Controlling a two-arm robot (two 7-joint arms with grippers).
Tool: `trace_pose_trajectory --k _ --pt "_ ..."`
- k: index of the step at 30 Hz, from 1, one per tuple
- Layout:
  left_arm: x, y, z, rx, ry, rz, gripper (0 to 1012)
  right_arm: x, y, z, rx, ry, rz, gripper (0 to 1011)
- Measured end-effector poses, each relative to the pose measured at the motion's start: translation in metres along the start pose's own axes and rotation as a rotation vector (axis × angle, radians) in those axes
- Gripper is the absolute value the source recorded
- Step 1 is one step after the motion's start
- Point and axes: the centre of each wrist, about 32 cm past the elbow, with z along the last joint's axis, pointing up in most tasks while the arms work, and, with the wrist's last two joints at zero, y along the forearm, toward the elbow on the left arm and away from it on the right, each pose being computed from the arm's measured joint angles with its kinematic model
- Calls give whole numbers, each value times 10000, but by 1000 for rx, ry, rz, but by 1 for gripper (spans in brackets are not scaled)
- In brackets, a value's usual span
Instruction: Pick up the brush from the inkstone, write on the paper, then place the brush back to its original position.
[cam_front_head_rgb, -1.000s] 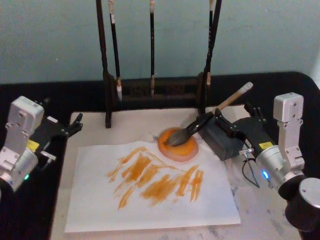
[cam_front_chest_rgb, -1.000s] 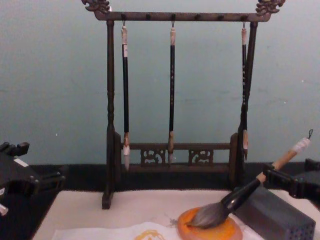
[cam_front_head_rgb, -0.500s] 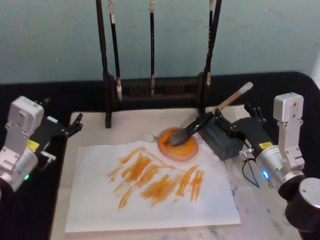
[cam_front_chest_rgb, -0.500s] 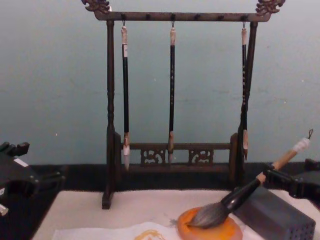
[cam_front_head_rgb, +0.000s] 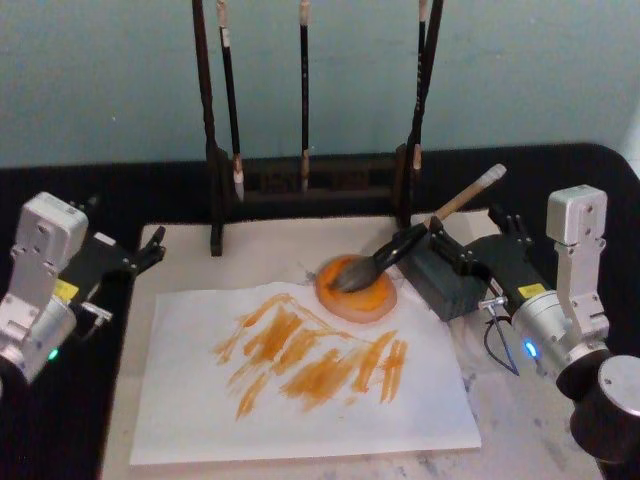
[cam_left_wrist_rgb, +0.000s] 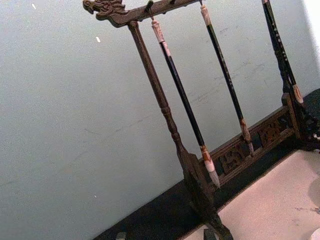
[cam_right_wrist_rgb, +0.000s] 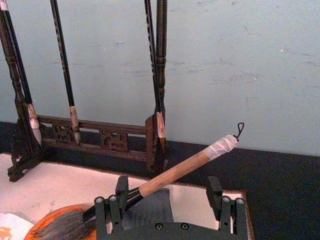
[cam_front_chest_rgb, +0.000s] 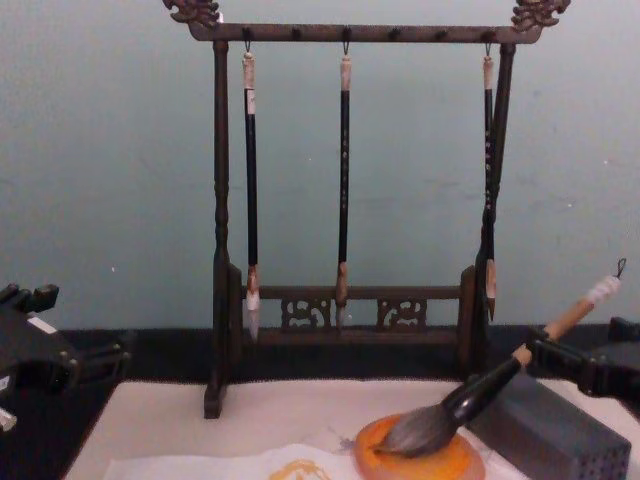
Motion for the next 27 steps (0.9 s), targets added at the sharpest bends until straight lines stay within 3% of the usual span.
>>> trace_pose_trajectory --k 27 --pt "0 0 0 0 0 0 1001 0 0 0 0 0 0 1000"
